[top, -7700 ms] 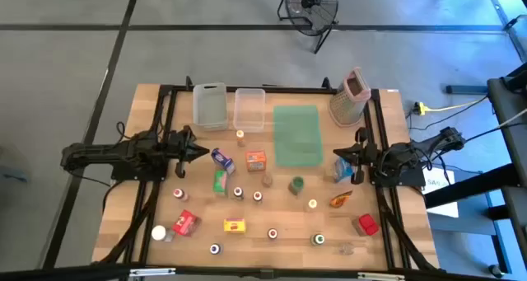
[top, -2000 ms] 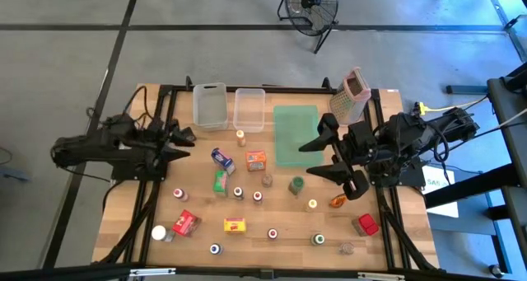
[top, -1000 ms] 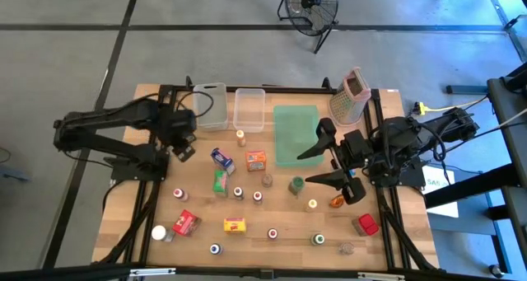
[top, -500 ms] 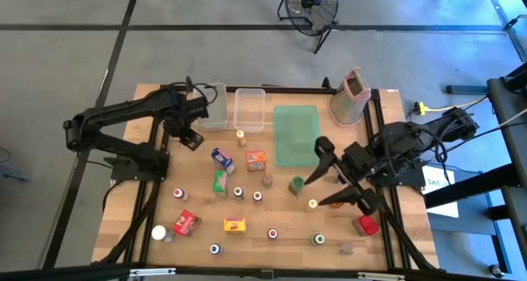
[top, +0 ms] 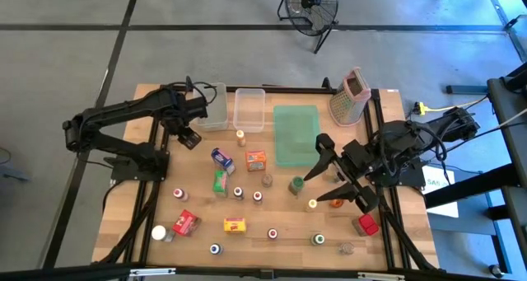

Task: Pick & Place Kitchen Items
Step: Put the green spice can into the gray bin

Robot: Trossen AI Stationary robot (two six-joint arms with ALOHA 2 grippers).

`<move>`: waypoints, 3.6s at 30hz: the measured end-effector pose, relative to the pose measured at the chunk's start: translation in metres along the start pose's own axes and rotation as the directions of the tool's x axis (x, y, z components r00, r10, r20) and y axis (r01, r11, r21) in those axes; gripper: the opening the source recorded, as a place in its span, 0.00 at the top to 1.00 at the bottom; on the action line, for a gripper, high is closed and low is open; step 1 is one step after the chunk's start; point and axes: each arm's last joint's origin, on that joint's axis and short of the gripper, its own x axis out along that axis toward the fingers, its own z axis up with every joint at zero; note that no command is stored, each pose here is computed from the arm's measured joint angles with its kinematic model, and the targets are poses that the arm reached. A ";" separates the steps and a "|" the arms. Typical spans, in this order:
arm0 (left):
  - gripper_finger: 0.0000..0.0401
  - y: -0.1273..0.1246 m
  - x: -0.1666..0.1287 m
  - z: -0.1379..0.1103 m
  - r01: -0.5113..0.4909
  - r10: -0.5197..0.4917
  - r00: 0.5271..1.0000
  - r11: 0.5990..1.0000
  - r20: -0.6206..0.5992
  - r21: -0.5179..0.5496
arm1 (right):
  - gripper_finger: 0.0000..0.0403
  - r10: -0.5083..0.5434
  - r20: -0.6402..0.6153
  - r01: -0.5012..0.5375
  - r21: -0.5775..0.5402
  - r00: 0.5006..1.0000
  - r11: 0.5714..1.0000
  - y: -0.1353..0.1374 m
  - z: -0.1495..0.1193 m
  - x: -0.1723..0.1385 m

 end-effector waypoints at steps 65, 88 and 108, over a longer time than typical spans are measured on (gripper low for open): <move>0.21 0.036 0.072 0.039 0.124 -0.107 0.991 0.962 -0.082 0.244 | 0.39 -0.423 -0.110 0.415 -0.090 0.899 0.905 -0.067 0.000 -0.031; 0.21 0.029 0.091 0.054 0.138 -0.109 0.983 0.968 -0.145 0.209 | 0.39 -0.423 -0.136 0.419 -0.062 0.896 0.906 -0.067 -0.003 -0.031; 0.21 0.023 0.117 0.040 0.112 -0.079 0.985 0.967 -0.152 0.227 | 0.39 -0.427 -0.129 0.422 -0.062 0.895 0.904 -0.067 -0.002 -0.031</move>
